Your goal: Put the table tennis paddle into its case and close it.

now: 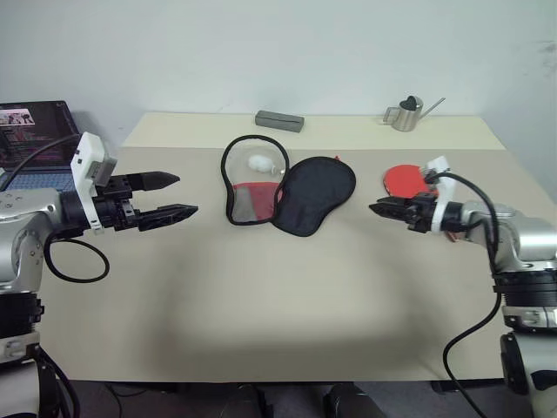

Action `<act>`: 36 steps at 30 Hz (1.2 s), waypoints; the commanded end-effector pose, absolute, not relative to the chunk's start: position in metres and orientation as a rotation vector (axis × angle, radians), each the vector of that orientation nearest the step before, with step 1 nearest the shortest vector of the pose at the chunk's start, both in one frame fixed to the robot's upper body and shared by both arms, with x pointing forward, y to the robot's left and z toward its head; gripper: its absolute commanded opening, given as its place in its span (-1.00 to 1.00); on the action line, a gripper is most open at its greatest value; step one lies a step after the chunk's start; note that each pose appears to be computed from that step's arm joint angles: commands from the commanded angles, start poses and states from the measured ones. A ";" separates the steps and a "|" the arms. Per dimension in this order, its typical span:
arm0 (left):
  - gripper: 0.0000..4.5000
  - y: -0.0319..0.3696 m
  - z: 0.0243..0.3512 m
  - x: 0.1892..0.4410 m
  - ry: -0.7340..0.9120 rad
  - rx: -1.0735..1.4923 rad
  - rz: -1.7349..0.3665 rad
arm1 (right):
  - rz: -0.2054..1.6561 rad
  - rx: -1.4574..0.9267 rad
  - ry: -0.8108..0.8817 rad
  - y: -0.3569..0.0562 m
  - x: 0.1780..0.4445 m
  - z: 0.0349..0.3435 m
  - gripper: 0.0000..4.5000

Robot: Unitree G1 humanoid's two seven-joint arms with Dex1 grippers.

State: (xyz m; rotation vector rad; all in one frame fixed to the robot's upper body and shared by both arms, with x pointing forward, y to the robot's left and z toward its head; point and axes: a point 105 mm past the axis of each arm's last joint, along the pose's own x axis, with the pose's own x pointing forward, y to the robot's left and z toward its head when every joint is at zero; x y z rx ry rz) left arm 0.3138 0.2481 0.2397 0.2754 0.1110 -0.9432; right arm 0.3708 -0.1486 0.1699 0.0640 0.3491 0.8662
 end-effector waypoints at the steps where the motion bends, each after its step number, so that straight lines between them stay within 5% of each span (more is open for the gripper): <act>1: 1.00 0.248 0.256 0.313 0.060 0.320 -0.940 | 0.902 0.016 0.279 -0.127 0.376 0.184 -0.16; 8: 1.00 0.247 0.250 0.314 0.062 0.298 -0.944 | 0.845 0.056 0.352 -0.099 0.399 0.166 0.64; 15: 1.00 0.241 0.247 0.316 0.056 0.307 -0.962 | 0.663 0.147 0.452 -0.094 0.428 0.144 0.64; 31: 1.00 0.231 0.247 0.321 0.040 0.316 -0.997 | 0.606 0.213 0.467 -0.074 0.446 0.136 0.64; 36: 1.00 0.225 0.242 0.320 0.051 0.321 -1.022 | 0.608 0.202 0.486 -0.075 0.445 0.132 0.13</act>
